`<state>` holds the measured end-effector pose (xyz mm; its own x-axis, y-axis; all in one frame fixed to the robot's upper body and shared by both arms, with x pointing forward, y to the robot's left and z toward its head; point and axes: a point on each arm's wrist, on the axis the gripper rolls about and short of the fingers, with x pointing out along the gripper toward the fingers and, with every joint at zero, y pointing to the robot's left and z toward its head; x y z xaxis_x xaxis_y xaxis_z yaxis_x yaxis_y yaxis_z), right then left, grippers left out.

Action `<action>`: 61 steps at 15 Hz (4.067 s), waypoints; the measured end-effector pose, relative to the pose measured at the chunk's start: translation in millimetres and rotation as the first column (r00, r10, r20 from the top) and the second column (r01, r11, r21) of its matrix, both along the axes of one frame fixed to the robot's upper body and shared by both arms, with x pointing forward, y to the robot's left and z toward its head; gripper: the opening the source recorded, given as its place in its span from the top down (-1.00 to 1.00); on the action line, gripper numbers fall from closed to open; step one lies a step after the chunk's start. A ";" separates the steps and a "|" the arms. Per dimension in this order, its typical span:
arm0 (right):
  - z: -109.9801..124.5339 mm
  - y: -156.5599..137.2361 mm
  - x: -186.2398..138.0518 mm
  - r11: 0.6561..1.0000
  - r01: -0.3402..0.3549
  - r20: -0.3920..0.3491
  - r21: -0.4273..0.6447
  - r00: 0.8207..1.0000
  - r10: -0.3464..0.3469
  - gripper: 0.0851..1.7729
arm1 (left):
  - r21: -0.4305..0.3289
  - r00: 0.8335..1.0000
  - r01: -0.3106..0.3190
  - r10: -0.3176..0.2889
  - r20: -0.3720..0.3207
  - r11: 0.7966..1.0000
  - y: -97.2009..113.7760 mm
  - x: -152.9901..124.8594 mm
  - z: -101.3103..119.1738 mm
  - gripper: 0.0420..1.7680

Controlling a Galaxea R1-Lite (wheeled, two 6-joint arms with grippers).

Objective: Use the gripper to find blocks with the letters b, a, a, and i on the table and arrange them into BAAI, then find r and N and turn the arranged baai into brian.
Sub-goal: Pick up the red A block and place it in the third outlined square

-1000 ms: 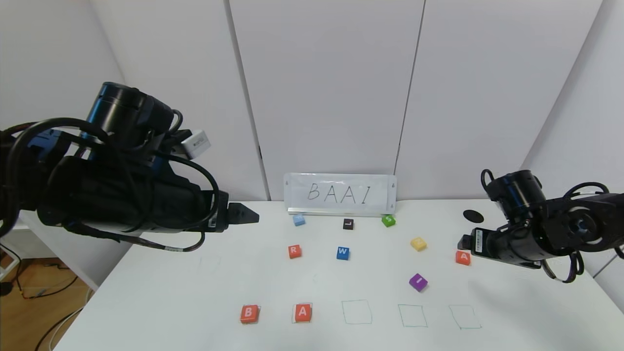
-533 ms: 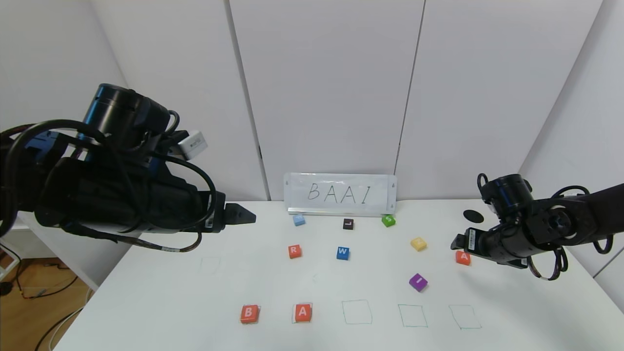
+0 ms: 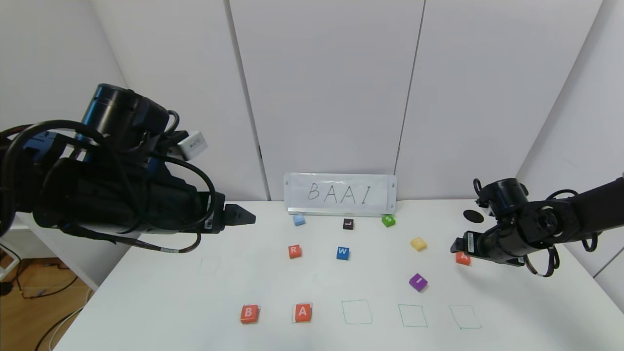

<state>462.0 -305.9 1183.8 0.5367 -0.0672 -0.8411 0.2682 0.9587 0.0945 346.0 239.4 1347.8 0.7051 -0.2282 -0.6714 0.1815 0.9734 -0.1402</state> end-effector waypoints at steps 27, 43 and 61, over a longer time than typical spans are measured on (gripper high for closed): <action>-41.3 -12.6 34.6 0.998 -0.055 -0.005 0.011 0.998 0.055 -0.93 | 0.009 1.000 0.019 -0.019 0.008 1.000 -2.1 -1.4 -4.1 -0.94; -46.0 -8.0 36.9 0.998 -0.047 -0.012 -0.051 0.999 0.047 -0.11 | 0.010 1.000 0.023 -0.023 0.009 1.000 -2.8 -1.7 -3.8 -0.94; -15.9 13.2 14.7 0.994 -0.097 -0.050 -0.045 0.994 0.095 0.47 | 0.012 0.999 0.032 -0.032 0.003 0.999 -5.7 -0.8 -5.6 -0.94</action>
